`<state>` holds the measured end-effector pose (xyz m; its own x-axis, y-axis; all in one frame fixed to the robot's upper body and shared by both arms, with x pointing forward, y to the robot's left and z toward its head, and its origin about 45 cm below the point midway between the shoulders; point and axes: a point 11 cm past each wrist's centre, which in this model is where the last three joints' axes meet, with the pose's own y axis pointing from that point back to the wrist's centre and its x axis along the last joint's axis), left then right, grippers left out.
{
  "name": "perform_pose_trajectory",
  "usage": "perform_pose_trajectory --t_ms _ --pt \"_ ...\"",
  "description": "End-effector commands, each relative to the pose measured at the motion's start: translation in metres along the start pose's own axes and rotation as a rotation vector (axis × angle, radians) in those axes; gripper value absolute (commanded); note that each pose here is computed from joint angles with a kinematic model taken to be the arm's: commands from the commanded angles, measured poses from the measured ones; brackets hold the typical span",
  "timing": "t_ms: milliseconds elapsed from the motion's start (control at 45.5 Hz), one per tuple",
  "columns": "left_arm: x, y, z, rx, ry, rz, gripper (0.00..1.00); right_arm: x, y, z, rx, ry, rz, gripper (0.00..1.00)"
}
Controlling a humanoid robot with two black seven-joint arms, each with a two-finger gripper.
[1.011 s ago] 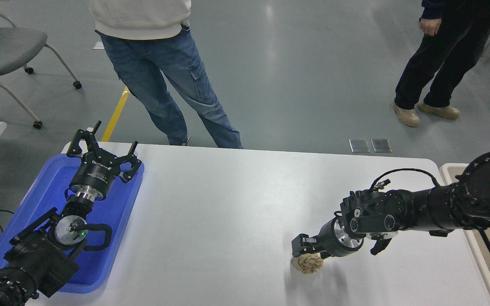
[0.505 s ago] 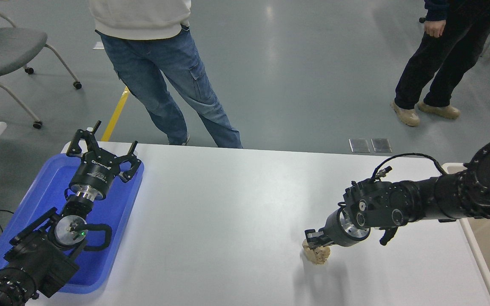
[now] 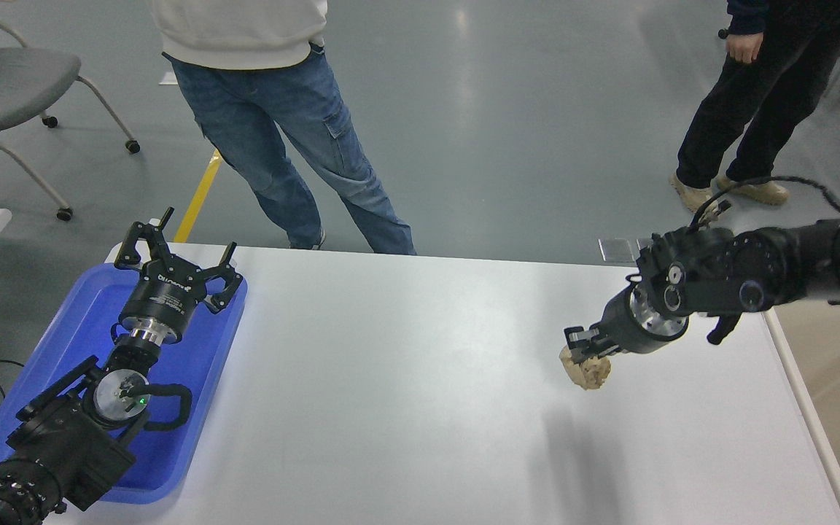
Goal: Pick up paper ball place in dustbin
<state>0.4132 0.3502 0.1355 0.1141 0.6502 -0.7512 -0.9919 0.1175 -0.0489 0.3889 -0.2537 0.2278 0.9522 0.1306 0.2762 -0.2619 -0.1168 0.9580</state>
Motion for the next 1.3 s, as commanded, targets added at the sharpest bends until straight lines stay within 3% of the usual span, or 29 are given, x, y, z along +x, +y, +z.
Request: perform_pose_trajectory --t_ms 0,374,747,989,1275 --pt "0.000 0.000 0.000 0.000 0.000 0.000 1.00 0.034 0.075 -0.001 0.000 0.005 0.067 0.00" --pt "0.000 0.000 0.000 0.000 0.000 0.000 1.00 0.060 0.166 0.004 -0.009 0.015 0.156 0.00" --pt "0.000 0.000 0.000 0.002 0.000 0.000 1.00 0.060 0.161 0.026 -0.054 -0.002 0.177 0.00" --pt "0.000 0.000 0.000 0.002 0.000 0.000 1.00 0.061 0.134 0.090 -0.156 -0.122 0.311 0.00" --pt "0.000 0.000 0.000 0.000 0.000 0.000 1.00 0.054 0.105 0.224 -0.386 -0.330 0.512 0.00"
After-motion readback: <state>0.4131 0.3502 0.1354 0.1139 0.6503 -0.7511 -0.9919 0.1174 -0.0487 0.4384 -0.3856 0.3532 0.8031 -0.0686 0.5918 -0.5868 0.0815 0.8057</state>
